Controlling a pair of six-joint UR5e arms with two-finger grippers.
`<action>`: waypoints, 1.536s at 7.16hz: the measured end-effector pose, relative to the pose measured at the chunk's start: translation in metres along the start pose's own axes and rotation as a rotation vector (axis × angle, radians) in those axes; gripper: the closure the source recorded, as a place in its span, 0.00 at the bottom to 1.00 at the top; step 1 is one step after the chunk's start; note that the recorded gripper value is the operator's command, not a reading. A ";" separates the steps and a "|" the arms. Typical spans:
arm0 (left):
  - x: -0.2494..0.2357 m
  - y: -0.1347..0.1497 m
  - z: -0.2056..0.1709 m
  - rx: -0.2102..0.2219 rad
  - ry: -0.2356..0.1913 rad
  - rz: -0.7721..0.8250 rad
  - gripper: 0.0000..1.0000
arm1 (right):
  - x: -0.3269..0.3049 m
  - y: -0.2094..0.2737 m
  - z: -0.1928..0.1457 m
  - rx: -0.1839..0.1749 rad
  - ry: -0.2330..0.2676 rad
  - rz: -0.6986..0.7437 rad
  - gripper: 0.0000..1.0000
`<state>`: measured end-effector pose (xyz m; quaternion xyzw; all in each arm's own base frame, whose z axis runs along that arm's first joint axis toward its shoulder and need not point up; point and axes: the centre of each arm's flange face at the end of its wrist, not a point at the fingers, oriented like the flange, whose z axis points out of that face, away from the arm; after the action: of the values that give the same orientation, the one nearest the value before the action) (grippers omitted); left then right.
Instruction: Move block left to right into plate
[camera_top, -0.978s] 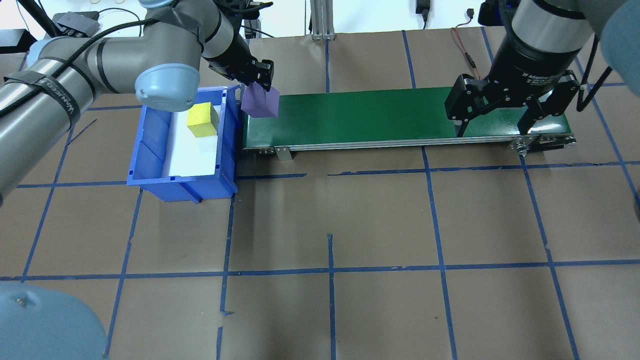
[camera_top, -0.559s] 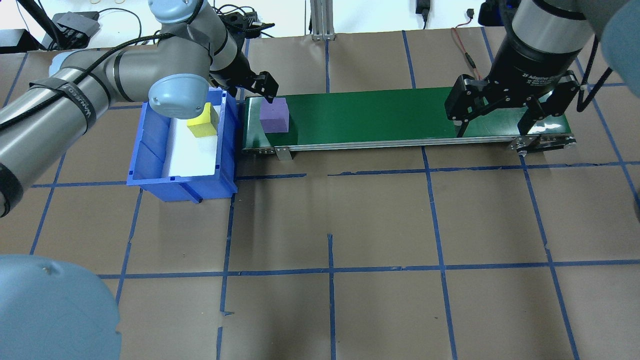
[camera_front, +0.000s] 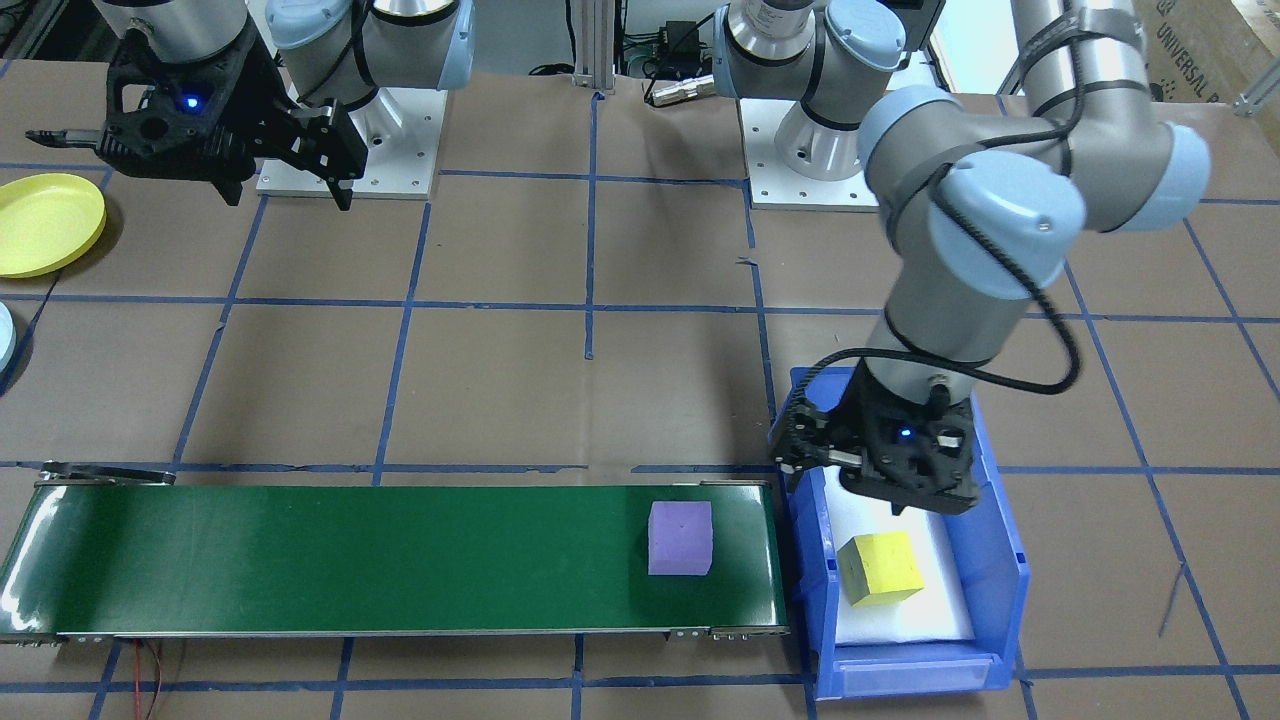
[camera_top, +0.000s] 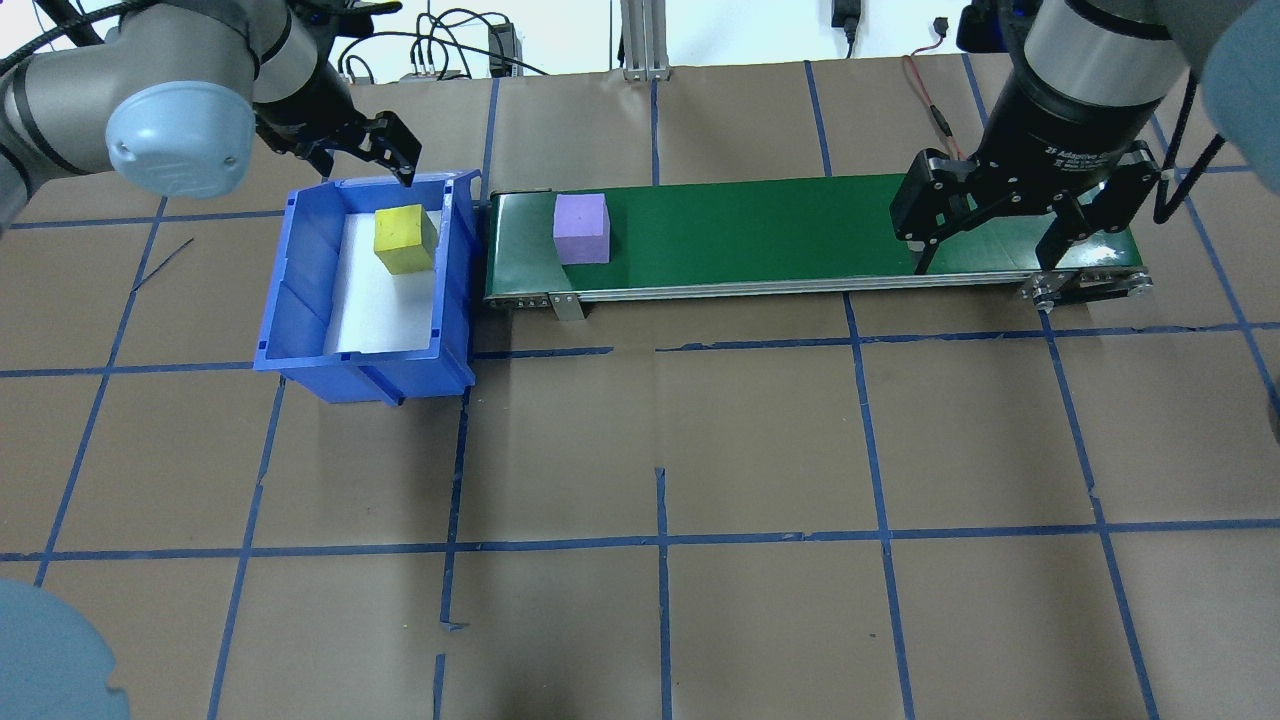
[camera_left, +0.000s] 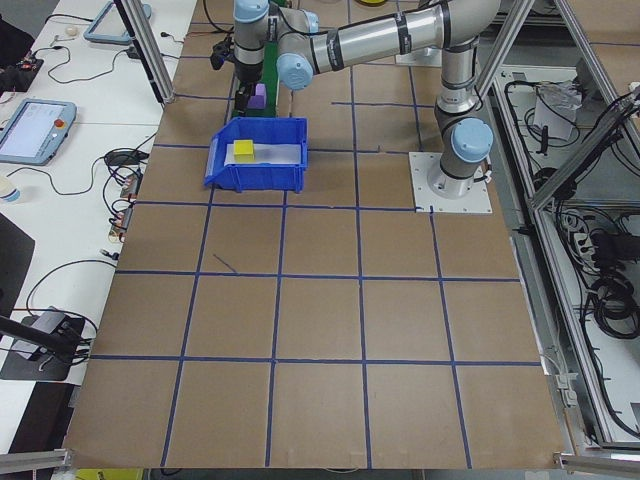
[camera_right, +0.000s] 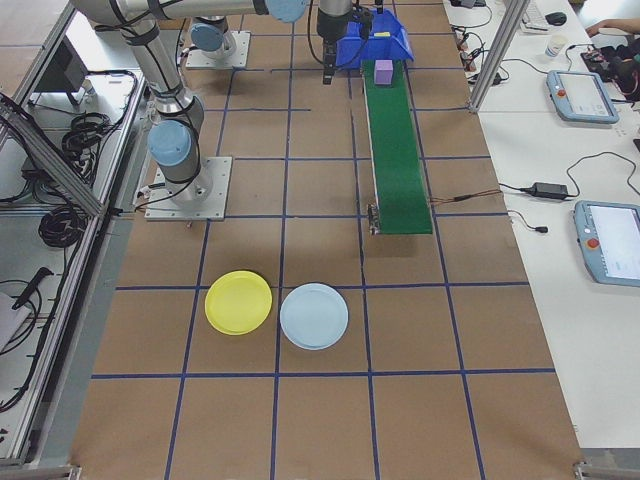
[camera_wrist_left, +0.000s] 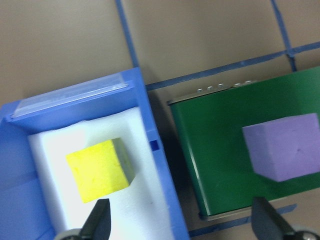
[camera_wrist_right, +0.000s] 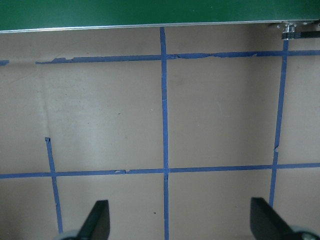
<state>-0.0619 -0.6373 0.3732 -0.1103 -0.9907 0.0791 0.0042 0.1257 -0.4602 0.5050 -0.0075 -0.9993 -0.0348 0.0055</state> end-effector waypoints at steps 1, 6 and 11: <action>-0.016 -0.004 0.022 -0.019 0.003 0.009 0.00 | 0.002 -0.001 0.000 0.002 0.000 -0.010 0.00; -0.029 -0.024 0.113 -0.032 0.062 -0.171 0.00 | 0.049 -0.031 -0.006 0.068 -0.059 0.017 0.00; -0.030 -0.022 0.145 -0.068 0.065 -0.238 0.64 | 0.212 -0.169 0.098 0.109 -0.146 0.014 0.00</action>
<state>-0.0411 -0.6880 0.2337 0.0057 -0.9983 0.0406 0.0419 -0.0896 -0.6189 0.3976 -0.0169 -0.9974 0.0205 -0.0665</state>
